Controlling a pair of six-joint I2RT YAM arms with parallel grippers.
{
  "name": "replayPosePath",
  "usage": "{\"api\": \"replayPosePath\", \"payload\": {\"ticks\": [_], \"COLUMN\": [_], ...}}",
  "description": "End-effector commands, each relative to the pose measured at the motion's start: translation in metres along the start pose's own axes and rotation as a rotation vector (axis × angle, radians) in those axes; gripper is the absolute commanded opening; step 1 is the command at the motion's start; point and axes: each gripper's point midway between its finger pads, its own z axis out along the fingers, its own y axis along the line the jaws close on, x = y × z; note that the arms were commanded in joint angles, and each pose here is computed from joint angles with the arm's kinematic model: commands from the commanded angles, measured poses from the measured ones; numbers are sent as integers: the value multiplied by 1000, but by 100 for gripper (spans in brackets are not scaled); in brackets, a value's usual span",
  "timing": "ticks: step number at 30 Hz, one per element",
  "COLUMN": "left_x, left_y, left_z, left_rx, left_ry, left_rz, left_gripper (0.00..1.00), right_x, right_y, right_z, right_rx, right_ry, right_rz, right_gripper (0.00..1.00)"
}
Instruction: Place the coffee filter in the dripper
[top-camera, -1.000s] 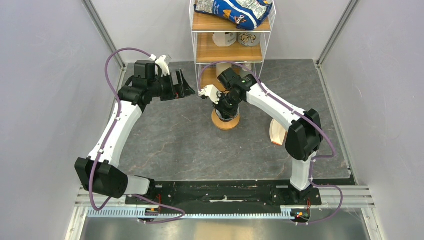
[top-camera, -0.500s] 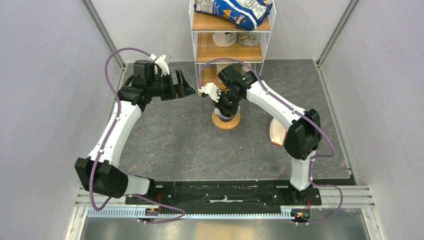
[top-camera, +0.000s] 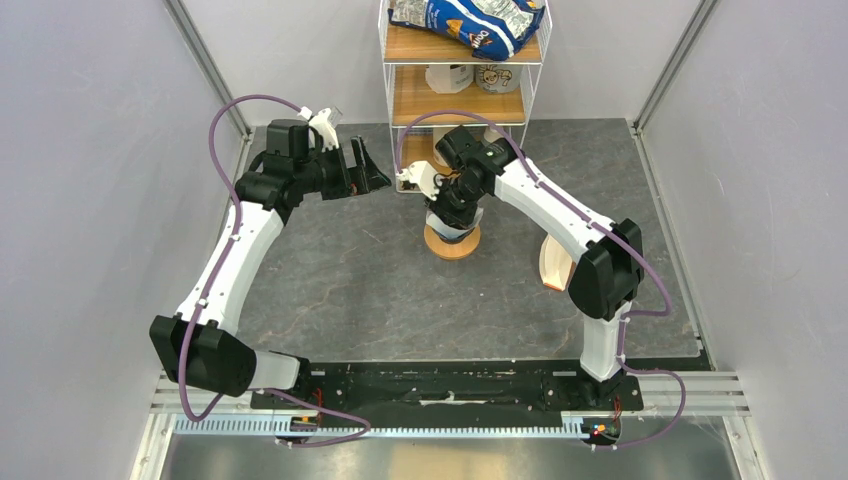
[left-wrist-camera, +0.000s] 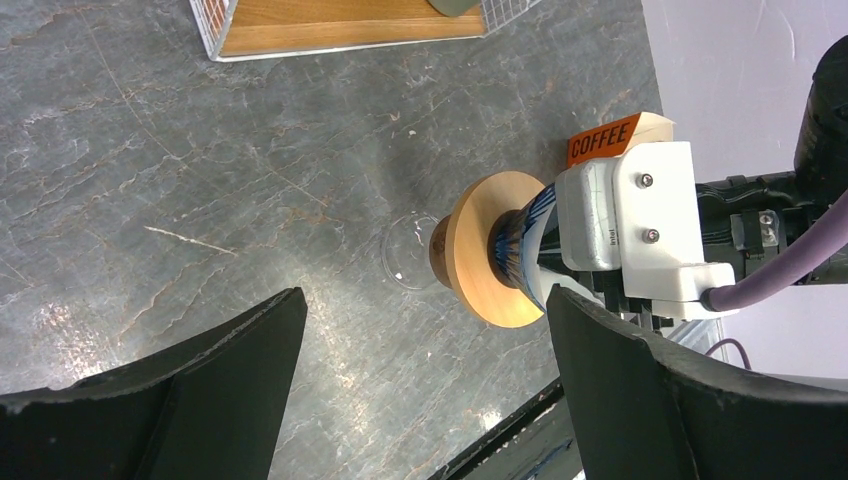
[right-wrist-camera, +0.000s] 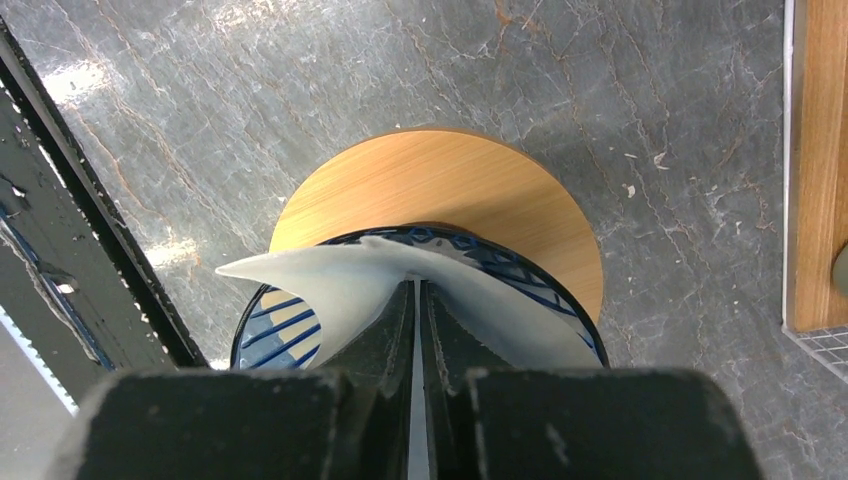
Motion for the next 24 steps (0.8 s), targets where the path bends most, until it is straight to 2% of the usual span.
{"api": "replayPosePath", "payload": {"ticks": [1, 19, 24], "left_x": [-11, 3, 7], "left_y": [-13, -5, -4], "left_z": [-8, 6, 11], "left_rx": [45, 51, 59], "left_ry": [-41, 10, 28], "left_rz": [6, -18, -27], "left_gripper": [98, 98, 98], "right_x": [-17, -23, -24], "right_y": [6, 11, 11], "right_z": [-28, -44, -47], "right_rx": [19, 33, 49], "right_ry": [-65, -100, -106], "right_rz": [-15, -29, -46], "right_gripper": [13, 25, 33]}}
